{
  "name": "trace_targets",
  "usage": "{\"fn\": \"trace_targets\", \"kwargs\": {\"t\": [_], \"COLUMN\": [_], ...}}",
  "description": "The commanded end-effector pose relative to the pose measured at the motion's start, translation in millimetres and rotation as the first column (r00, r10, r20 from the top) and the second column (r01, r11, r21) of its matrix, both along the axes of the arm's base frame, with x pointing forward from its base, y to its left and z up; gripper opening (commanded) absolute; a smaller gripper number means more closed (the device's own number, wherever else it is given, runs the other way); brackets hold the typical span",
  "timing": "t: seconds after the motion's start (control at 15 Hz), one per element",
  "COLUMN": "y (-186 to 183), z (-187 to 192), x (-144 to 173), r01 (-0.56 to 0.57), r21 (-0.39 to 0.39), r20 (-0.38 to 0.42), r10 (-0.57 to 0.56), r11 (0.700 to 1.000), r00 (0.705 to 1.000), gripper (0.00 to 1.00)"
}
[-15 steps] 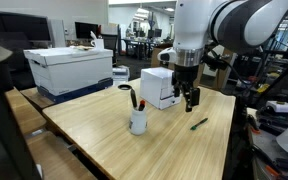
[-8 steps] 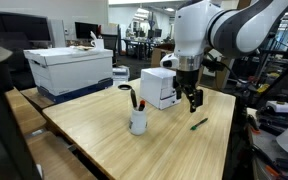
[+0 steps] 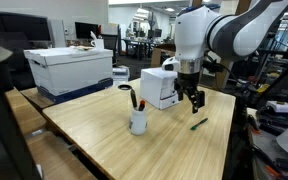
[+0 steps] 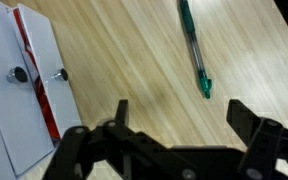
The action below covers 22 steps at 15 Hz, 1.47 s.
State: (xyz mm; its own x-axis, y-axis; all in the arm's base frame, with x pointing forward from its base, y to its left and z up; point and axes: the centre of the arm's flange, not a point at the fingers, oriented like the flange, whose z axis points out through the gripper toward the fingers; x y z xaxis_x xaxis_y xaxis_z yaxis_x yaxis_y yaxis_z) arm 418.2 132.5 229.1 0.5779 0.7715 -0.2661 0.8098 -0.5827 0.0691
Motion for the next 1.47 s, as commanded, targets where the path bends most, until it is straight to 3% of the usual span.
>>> {"fn": "trace_targets", "kwargs": {"t": [0.0, 0.93, 1.4], "y": [0, -1, -15], "z": [0, -1, -10], "x": [0, 0, 10], "r01": [-0.001, -0.046, -0.007], "r21": [0.000, 0.031, 0.048], "r20": [0.000, 0.010, 0.004], "r10": [0.001, 0.046, 0.007], "r11": [1.000, 0.998, 0.999], "r00": [1.000, 0.999, 1.000], "gripper": [1.00, 1.00, 1.00]}}
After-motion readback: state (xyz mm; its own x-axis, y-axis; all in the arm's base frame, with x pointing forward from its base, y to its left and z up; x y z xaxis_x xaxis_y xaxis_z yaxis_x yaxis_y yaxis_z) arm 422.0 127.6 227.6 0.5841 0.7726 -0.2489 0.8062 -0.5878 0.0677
